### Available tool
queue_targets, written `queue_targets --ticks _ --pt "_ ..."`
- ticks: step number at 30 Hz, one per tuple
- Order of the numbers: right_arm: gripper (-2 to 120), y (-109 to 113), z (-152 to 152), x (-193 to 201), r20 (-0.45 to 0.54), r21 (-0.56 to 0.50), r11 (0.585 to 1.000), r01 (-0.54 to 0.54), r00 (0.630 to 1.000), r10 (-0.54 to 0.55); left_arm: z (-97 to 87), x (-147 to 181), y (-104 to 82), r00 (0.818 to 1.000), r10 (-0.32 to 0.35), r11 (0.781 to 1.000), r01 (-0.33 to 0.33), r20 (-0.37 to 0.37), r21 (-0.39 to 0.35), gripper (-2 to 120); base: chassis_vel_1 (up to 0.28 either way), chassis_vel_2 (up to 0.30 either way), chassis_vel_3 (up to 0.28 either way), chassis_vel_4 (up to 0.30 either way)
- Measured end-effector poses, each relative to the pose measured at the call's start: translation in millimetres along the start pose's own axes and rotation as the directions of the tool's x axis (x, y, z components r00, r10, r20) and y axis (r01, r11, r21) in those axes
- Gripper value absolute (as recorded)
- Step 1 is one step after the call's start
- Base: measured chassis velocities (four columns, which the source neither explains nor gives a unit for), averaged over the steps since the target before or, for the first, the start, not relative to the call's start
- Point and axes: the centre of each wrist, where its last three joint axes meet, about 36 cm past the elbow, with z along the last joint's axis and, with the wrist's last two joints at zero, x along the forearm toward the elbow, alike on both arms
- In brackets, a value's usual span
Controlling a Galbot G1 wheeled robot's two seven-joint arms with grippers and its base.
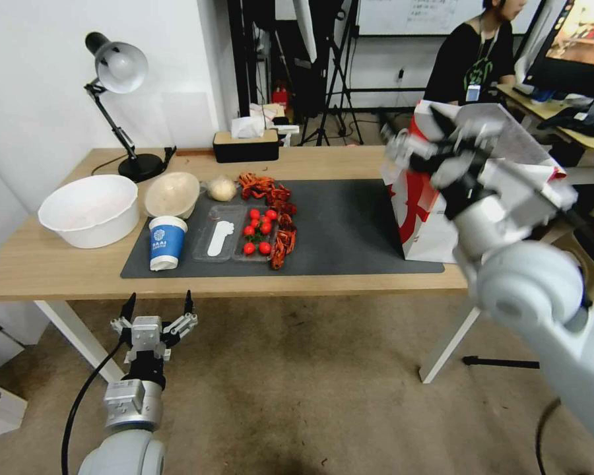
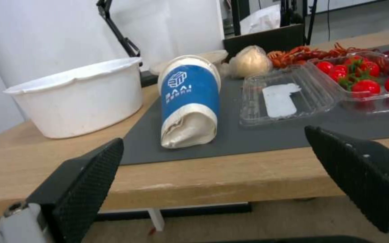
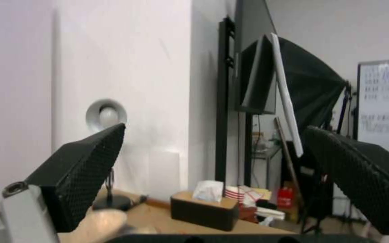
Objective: Pick up the trash from the table and place it into the takeout bag.
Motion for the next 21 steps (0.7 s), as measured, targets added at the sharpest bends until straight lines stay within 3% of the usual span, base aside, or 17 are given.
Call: queue_targets --ticks 3,8,11,15,17,19,21 --pt "100 14.2 30.3 51.1 -0.005 0.053 0.983 0.178 0.984 -0.178 -0.6 -0.6 1.9 1.0 0.002 1.0 -0.002 0.003 -0.003 100 0.0 0.0 0.0 0.0" --pt "100 28.9 65.6 100.1 -0.044 0.179 0.964 0.196 0.98 -0.192 -1.2 -1.5 4.2 1.0 0.001 1.0 -0.001 0.006 -0.006 100 0.0 0.0 0.0 0.0" --pt "100 36.3 83.6 126.3 -0.06 0.197 0.964 0.177 0.984 -0.168 -1.5 -2.2 6.3 1.0 0.0 1.0 0.0 0.008 -0.003 100 0.0 0.0 0.0 0.0" --pt "100 52.6 120.3 182.8 -0.067 0.241 0.97 0.03 0.998 -0.015 1.4 -3.9 9.4 1.0 -0.001 1.0 0.001 0.003 -0.005 100 0.0 0.0 0.0 0.0" --pt "100 55.3 125.2 190.4 -0.071 0.249 0.969 0.0 0.997 0.018 2.0 -4.2 9.6 1.0 -0.001 1.0 0.001 0.002 -0.005 100 0.0 0.0 0.0 0.0" --pt "100 61.5 140.9 211.1 -0.101 0.25 0.962 -0.108 0.985 0.137 3.3 -5.2 9.8 1.0 0.0 1.0 0.0 0.001 -0.003 100 0.0 0.0 0.0 0.0" --pt "100 61.7 145.1 214.8 -0.106 0.25 0.959 -0.13 0.981 0.16 3.5 -5.4 9.8 1.0 0.0 1.0 0.0 0.0 -0.002 100 0.0 0.0 0.0 0.0"
